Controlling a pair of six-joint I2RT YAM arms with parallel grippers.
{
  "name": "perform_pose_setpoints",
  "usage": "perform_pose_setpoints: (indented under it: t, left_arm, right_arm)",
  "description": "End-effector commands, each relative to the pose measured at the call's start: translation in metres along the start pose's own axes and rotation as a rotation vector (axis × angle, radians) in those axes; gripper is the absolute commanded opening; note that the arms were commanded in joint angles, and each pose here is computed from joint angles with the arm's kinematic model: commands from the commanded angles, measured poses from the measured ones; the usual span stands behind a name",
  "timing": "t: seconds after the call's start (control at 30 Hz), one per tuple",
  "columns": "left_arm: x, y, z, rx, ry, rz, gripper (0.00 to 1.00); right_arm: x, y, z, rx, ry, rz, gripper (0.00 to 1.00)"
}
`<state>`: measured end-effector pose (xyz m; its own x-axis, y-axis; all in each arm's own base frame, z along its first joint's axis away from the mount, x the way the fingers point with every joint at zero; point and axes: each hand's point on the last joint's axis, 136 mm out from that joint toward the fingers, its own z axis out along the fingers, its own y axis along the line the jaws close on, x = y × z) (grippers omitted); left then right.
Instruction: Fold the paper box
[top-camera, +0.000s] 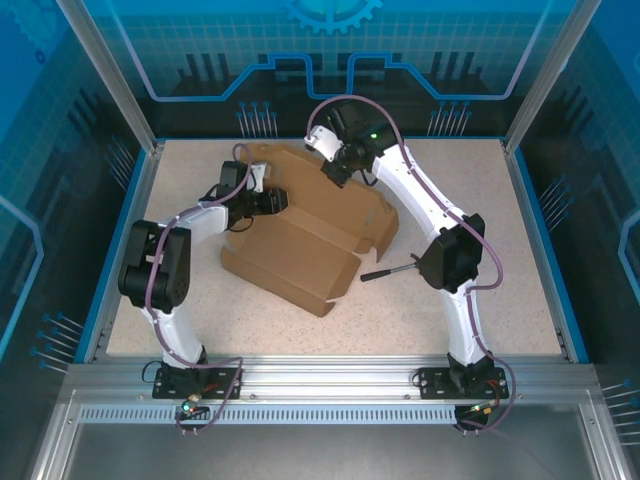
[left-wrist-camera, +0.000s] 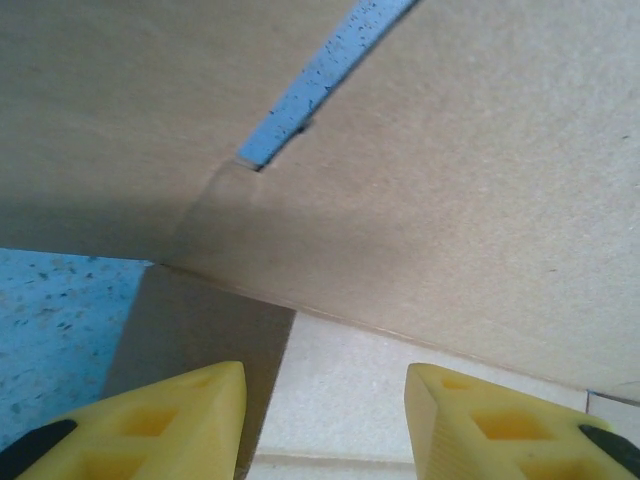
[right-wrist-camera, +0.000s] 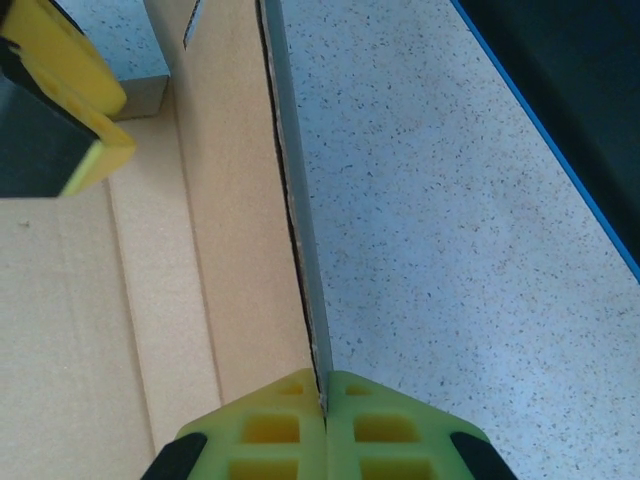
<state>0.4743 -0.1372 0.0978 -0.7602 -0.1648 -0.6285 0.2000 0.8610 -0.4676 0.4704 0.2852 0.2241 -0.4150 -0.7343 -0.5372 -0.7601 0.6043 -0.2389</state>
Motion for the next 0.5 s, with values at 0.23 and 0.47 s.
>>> perform_pose_setpoints:
  t: [0.23,0.47]
  left_arm:
    - [-0.013,-0.018,-0.029,0.053,-0.075,0.019,0.53]
    - [-0.054,-0.02,-0.078,0.048,-0.218,0.098,0.58]
  right_arm:
    - [-0.002,-0.011,-0.005,0.023,-0.024,0.02,0.0]
    - [-0.002,-0.01,-0.008,0.017,-0.028,0.001,0.0]
